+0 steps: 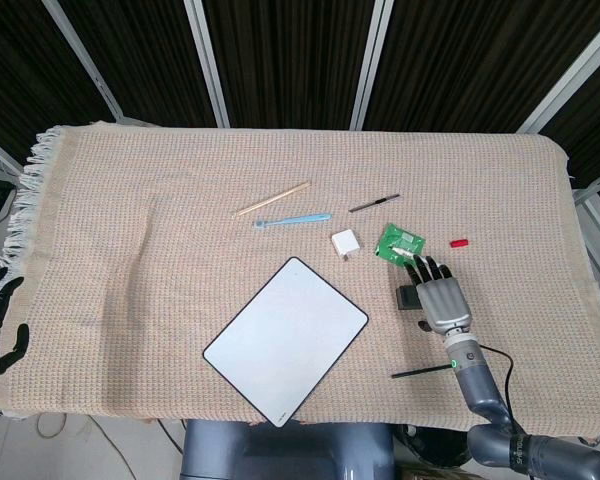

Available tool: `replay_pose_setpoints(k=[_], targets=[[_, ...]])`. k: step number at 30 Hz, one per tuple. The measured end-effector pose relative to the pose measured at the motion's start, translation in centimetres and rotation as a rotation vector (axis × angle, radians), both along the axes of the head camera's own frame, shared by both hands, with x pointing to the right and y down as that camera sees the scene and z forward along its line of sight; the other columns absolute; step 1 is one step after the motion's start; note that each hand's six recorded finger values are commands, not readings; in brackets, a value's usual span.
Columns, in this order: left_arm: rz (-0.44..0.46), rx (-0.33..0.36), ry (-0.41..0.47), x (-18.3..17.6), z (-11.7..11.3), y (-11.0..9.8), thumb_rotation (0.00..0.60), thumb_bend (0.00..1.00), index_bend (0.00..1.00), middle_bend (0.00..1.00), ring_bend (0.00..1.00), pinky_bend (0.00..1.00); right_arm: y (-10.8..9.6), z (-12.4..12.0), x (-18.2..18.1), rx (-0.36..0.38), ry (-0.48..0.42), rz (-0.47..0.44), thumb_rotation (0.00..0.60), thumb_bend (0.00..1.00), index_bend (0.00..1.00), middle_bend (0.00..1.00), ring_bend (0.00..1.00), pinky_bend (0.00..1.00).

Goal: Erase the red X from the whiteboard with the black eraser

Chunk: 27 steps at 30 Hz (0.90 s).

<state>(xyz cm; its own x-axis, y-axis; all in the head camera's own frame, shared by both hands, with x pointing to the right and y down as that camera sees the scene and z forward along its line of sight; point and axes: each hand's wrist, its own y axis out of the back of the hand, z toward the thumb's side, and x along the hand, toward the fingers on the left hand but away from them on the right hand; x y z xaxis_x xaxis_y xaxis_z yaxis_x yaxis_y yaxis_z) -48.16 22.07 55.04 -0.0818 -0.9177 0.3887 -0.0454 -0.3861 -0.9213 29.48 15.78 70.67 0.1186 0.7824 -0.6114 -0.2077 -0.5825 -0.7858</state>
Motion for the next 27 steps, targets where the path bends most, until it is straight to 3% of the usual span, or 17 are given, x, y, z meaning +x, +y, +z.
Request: replay_pose_setpoints(k=[6,12,19,27], targets=[[0.001,0.001,0.001,0.0,0.0,0.0,0.6,0.48,0.12,0.01,0.0,0.0,-0.3,-2.6,0.5,0.051,-0.057,0.046,0.6,0.13,0.0,0.03,0.01,0.16],[-0.002,0.001,0.006,0.1,0.0,0.0,0.6,0.48,0.12,0.01,0.0,0.0,0.1,-7.0,3.0,0.115,-0.105,0.115,0.6,0.13,0.0,0.03,0.01,0.15],[0.0,0.002,0.006,0.2,-0.1,0.1,0.6,0.48,0.12,0.01,0.0,0.0,2.9,-10.9,5.9,0.244,-0.161,0.197,0.6,0.13,0.0,0.02,0.01,0.15],[0.003,0.003,0.007,0.2,-0.2,0.2,0.6,0.48,0.12,0.01,0.0,0.0,7.0,-12.8,8.5,0.303,-0.153,0.235,0.6,0.13,0.0,0.02,0.01,0.15]])
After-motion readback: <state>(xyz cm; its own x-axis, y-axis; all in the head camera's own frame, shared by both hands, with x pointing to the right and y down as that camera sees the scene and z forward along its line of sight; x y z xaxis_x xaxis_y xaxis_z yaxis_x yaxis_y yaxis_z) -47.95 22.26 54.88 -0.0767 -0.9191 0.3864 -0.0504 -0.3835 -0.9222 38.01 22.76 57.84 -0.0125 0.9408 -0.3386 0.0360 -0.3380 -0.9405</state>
